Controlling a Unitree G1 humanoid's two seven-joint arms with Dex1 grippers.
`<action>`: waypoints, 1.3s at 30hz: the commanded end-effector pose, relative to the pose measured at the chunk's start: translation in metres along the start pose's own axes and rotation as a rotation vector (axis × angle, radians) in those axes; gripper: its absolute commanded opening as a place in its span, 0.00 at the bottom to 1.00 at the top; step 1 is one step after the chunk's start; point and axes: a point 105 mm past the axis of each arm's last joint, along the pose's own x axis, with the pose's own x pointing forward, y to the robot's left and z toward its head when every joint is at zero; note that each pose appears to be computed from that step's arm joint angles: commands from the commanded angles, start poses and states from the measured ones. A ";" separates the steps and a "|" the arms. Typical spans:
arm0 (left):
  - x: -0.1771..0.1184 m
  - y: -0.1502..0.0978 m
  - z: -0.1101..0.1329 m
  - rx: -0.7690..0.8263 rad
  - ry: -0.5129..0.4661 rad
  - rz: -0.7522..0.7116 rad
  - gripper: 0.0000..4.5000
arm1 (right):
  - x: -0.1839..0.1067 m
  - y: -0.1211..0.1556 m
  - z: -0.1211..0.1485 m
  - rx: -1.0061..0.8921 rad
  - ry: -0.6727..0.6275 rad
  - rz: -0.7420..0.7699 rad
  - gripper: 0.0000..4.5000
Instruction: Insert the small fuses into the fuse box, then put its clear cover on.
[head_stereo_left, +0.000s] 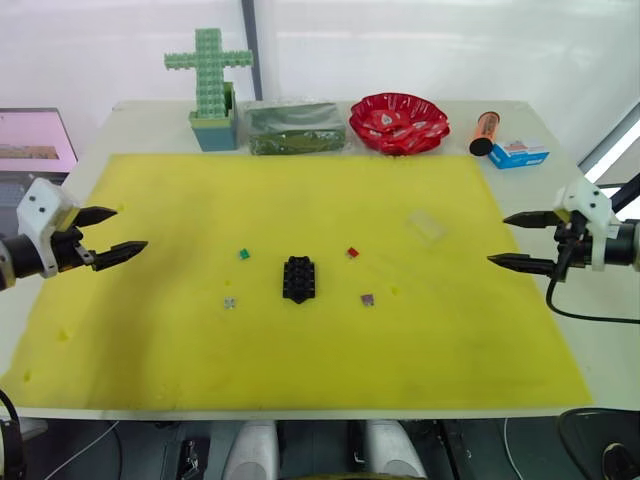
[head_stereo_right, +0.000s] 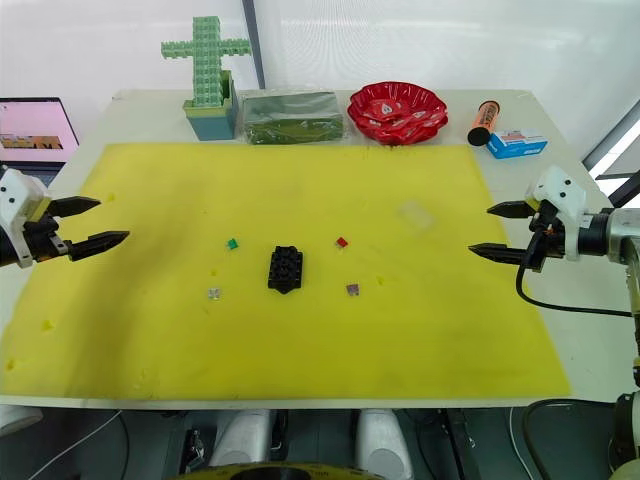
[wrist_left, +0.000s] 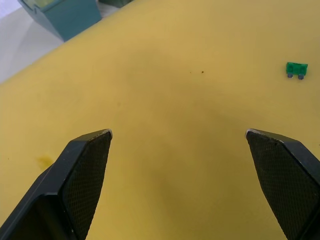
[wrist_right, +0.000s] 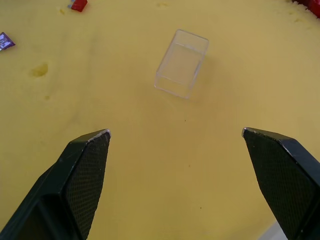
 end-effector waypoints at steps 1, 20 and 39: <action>-0.003 0.005 0.014 0.037 -0.035 0.016 1.00 | -0.011 -0.008 0.014 -0.044 -0.027 -0.040 1.00; -0.007 0.004 0.022 -0.025 -0.055 -0.013 1.00 | -0.005 -0.005 0.024 -0.056 -0.088 -0.056 1.00; -0.020 -0.057 0.017 -0.595 -0.181 -0.127 1.00 | 0.057 0.121 0.129 -0.267 -0.361 0.420 1.00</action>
